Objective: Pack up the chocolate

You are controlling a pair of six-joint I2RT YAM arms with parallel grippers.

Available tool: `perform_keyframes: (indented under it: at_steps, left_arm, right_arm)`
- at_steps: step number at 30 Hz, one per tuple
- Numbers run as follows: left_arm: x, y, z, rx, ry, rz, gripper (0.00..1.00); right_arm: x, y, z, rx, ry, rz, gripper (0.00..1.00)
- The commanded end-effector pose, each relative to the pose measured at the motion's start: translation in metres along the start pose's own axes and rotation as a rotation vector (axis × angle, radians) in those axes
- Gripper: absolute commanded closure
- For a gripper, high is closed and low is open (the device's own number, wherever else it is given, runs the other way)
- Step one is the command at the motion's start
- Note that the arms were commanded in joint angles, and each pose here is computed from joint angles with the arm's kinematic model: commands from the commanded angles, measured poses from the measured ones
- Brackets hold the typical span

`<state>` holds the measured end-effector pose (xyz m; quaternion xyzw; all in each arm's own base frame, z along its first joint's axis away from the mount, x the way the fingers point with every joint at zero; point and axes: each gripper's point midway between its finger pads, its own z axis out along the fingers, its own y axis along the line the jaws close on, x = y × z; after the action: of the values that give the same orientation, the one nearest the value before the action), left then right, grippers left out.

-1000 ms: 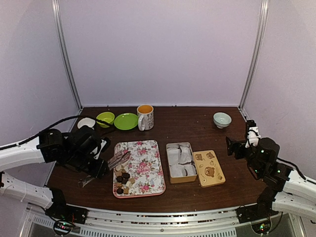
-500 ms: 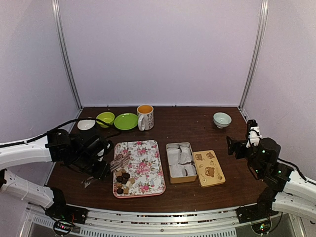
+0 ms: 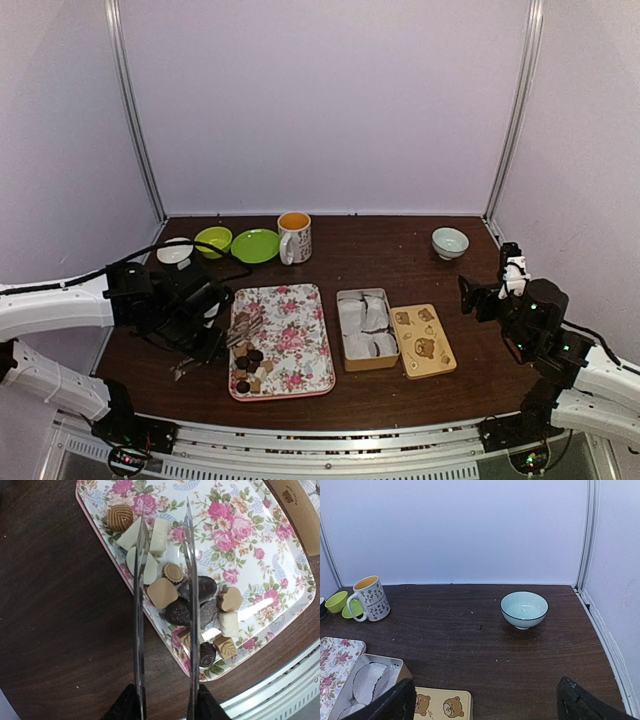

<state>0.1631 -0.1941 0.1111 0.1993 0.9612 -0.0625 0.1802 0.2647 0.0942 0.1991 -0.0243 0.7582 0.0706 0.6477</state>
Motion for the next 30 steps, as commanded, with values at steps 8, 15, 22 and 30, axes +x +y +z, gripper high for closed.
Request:
perform_keyframes:
  at_steps: [8,15,22,30]
  left_arm:
    - [-0.004,-0.001,0.009,-0.020,0.002,0.020,0.66]
    - [-0.002,-0.002,0.014,-0.057,0.038,0.035,0.66]
    - [-0.001,-0.003,0.018,-0.090,0.066,0.051,0.66]
    - [-0.004,-0.009,0.012,-0.053,0.054,0.048,0.65]
  right_arm:
    - [0.000,-0.005,-0.001,0.024,-0.005,0.007,0.02]
    - [0.000,-0.005,-0.001,0.025,-0.005,0.008,0.01]
    - [-0.001,-0.005,-0.001,0.025,-0.006,0.009,0.01]
    - [0.000,-0.005,-0.001,0.024,-0.004,0.008,0.00]
